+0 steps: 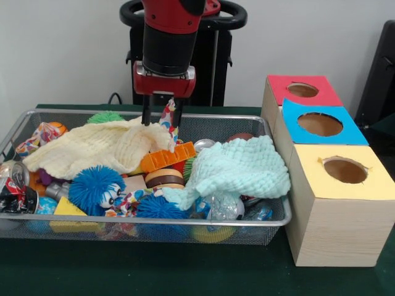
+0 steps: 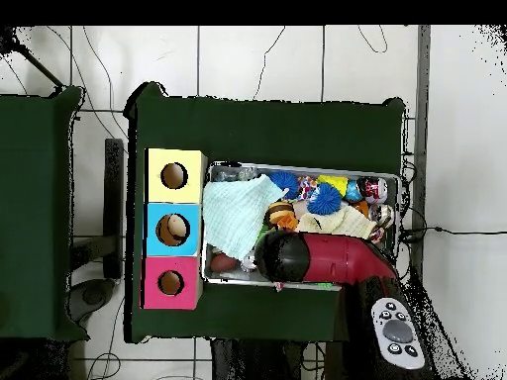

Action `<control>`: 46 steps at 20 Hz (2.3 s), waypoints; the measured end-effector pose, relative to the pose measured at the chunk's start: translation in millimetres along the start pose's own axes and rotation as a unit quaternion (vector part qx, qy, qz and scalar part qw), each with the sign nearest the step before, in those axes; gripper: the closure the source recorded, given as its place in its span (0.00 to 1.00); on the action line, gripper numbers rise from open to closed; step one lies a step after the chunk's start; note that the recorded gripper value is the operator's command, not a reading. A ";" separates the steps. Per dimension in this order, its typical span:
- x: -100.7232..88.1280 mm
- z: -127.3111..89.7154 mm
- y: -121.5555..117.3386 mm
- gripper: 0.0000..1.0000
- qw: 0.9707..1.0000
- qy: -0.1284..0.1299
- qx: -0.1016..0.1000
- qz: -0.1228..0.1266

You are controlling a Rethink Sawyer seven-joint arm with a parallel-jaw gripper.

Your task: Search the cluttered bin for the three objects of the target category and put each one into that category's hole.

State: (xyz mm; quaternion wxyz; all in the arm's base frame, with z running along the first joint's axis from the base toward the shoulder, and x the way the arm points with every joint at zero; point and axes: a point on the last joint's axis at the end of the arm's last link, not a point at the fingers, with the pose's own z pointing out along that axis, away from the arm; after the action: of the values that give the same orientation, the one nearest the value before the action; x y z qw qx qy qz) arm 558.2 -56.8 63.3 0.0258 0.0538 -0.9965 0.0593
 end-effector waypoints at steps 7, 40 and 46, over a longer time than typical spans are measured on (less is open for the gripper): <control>-0.3 4.7 8.4 0.00 1.000 0.003 -0.005 -0.006; -2.7 4.0 35.8 0.00 1.000 0.004 -0.005 -0.030; 4.4 2.6 36.6 0.00 1.000 0.008 -0.007 -0.029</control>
State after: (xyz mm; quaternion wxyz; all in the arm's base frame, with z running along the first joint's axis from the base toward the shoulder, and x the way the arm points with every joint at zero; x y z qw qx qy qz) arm 549.7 -21.5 56.7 0.0361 0.0823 -0.9946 0.0522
